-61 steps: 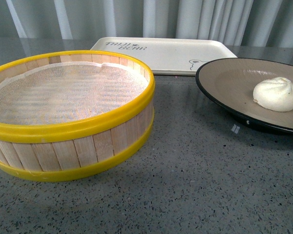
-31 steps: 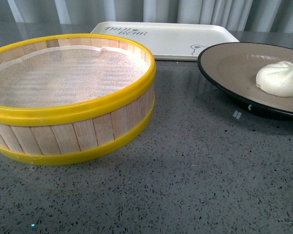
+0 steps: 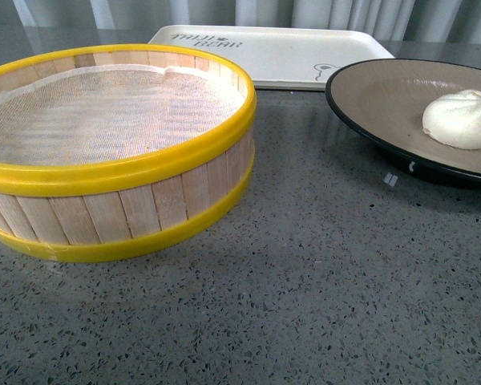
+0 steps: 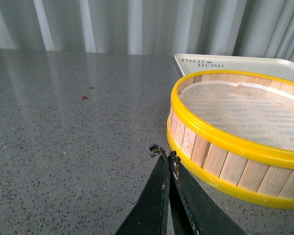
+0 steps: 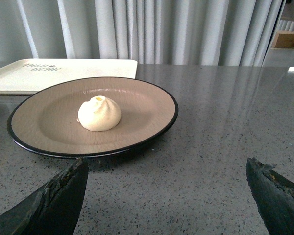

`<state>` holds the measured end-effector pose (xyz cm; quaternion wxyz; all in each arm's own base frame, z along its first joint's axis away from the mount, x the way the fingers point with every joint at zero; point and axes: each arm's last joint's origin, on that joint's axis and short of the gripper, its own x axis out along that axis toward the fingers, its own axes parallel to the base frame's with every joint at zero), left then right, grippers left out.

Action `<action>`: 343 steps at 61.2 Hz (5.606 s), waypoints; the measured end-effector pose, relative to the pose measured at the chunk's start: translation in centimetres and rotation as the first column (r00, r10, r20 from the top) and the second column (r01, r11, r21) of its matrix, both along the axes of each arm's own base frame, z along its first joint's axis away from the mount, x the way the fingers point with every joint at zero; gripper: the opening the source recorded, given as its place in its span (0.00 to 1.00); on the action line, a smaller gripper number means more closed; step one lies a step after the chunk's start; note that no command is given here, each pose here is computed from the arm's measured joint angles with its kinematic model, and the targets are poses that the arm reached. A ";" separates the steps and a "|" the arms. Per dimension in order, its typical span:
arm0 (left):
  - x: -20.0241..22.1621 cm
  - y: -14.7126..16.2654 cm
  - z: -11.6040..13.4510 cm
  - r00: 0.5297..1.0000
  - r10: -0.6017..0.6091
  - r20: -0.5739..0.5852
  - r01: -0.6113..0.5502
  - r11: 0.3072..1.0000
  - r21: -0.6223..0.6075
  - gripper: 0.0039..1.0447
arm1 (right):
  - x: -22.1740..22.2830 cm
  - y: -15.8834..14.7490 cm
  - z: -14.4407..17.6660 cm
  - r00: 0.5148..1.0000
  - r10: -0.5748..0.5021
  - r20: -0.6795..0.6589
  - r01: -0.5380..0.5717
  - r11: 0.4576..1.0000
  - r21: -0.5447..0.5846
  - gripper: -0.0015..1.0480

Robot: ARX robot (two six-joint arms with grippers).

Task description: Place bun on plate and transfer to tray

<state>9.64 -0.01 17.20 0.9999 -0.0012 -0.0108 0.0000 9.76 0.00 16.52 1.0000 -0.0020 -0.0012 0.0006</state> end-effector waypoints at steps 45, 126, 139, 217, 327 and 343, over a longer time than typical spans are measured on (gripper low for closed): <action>0.0 0.0 0.0 1.000 0.000 0.001 0.000 1.000 0.000 0.95 | 0.1 0.0 0.0 0.998 0.050 -0.034 -0.052 0.997 -0.059 0.92; 0.0 0.0 0.0 1.000 0.000 0.002 0.000 1.000 0.000 0.94 | 14.0 -9.8 5.2 0.853 0.339 -0.397 0.234 0.430 0.872 0.92; 0.0 0.0 0.0 1.000 0.000 0.002 0.000 1.000 0.000 0.94 | 15.8 -8.5 3.5 0.821 0.387 -0.419 0.269 0.385 0.883 0.92; 0.0 0.0 0.0 1.000 0.000 0.001 0.000 1.000 0.000 0.94 | 14.9 -5.5 2.4 0.792 0.463 -0.398 0.266 0.326 0.907 0.02; 0.0 0.0 0.0 1.000 0.000 0.002 0.000 1.000 0.000 0.94 | 38.4 1.3 7.1 0.814 0.489 -0.313 0.198 0.273 0.942 0.02; 0.0 0.0 0.0 1.000 0.000 0.002 0.000 1.000 0.000 0.94 | 38.7 1.4 5.9 0.811 0.483 -0.330 0.214 0.280 0.936 0.02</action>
